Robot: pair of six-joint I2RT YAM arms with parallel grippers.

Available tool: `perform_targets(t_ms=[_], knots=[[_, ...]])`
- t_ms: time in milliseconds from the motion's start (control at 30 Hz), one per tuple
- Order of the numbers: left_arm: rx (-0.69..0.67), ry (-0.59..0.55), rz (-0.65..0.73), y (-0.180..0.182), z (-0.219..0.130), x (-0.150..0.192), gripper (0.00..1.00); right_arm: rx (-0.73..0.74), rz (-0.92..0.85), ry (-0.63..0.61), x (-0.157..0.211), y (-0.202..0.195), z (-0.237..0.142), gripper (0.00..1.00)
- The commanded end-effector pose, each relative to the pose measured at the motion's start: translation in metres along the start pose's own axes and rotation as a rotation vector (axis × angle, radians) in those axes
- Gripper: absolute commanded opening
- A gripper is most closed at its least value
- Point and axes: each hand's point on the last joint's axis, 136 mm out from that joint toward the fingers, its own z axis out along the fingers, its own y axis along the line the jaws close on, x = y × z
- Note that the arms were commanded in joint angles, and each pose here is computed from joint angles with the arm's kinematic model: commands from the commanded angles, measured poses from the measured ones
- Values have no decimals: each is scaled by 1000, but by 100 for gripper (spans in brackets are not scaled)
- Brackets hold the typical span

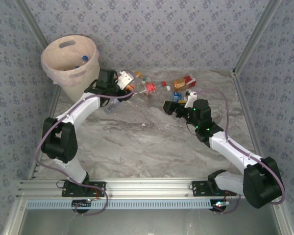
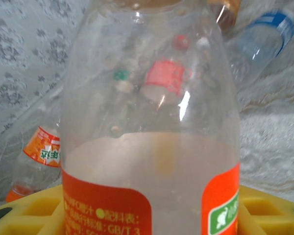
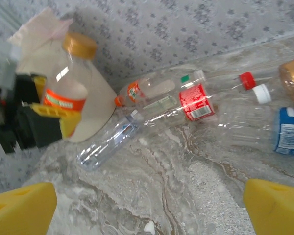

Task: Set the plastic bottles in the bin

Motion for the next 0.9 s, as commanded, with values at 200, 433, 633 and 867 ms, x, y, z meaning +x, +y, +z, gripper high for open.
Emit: perform_targets(t_ms=[200,433,633,867], knots=[[-103,-229,-207,54,-61,-49,40,-79,-216,-38,-9,48,24,100],[-218,-312,-353,101,-94,-70,41,-133,-180,-22,-5,69,48,100],[-322,-324,-392,145,-124,-82,43,-147,-189,-1,-4,78,56,100],[-389,-318,-449,190,-147,-84,42,-125,-188,12,-1,75,58,100]])
